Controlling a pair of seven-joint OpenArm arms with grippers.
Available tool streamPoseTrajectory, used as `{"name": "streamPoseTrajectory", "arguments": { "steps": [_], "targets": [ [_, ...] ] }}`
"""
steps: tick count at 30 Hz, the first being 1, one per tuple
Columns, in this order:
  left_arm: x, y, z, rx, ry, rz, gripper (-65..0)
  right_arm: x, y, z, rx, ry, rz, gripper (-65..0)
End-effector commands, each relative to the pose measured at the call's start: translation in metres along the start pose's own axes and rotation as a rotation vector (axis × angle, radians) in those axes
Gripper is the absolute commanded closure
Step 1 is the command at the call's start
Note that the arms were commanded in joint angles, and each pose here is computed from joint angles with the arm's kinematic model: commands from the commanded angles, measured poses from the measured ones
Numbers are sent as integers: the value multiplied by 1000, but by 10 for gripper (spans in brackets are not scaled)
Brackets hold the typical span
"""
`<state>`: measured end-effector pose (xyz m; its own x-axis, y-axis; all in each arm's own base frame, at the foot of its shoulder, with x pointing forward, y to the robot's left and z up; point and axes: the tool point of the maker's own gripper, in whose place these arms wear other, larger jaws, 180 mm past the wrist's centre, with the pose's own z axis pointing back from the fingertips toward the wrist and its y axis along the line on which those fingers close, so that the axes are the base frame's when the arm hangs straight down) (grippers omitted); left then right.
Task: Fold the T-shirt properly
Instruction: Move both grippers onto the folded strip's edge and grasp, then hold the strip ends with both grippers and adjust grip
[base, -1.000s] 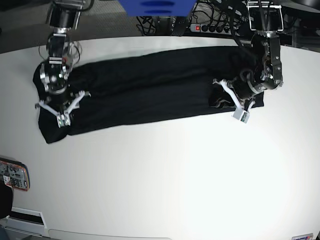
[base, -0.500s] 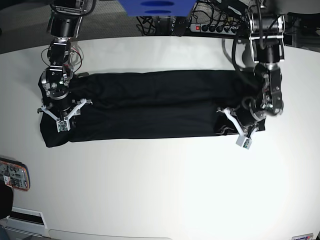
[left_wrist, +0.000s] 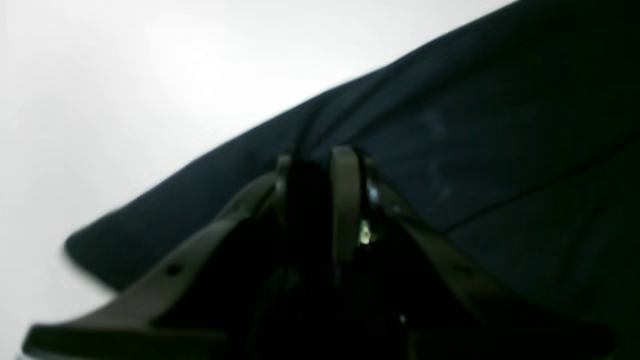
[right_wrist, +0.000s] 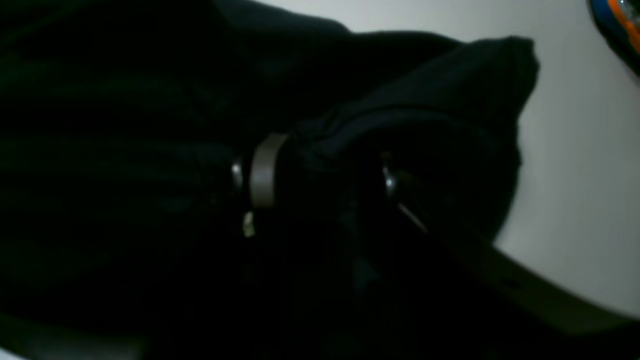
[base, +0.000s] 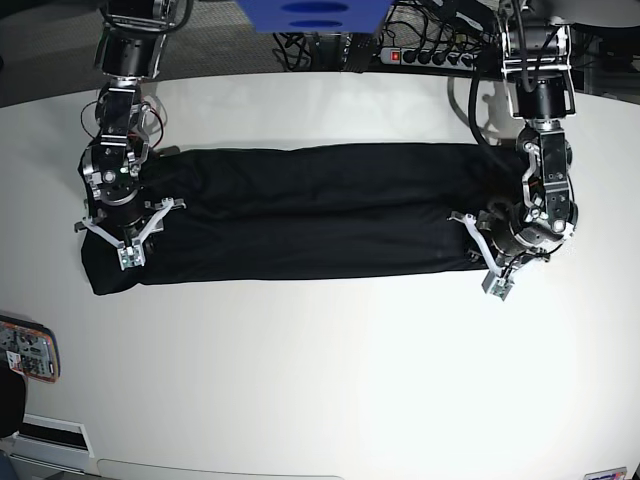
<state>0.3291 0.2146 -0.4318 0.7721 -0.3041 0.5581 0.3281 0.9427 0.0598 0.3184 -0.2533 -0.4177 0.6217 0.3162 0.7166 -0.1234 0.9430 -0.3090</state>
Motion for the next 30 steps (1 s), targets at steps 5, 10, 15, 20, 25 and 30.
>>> {"name": "streamPoseTrajectory", "arguments": {
  "steps": [5, 10, 15, 20, 25, 30],
  "targets": [
    [31, 16, 32, 96, -26, -82, -214, 53, -26, 18, -79, -102, 39, -221],
    [52, 10, 62, 140, -83, -151, -272, 95, -34, 45, -125, -173, 79, -221],
    [60, -2, 85, 161, -143, -199, -273, 129, -6, 61, -97, -231, 187, -221],
    [48, -8, 87, 153, -128, -203, -275, 111, 22, 72, -119, -256, 493, -220],
    [45, -11, 87, 146, -127, -206, -274, 98, 4, 73, -185, -196, 542, -220],
    [48, -15, 87, 113, -152, -180, -274, 85, 0, 72, -198, -109, 558, -220]
  ]
}}
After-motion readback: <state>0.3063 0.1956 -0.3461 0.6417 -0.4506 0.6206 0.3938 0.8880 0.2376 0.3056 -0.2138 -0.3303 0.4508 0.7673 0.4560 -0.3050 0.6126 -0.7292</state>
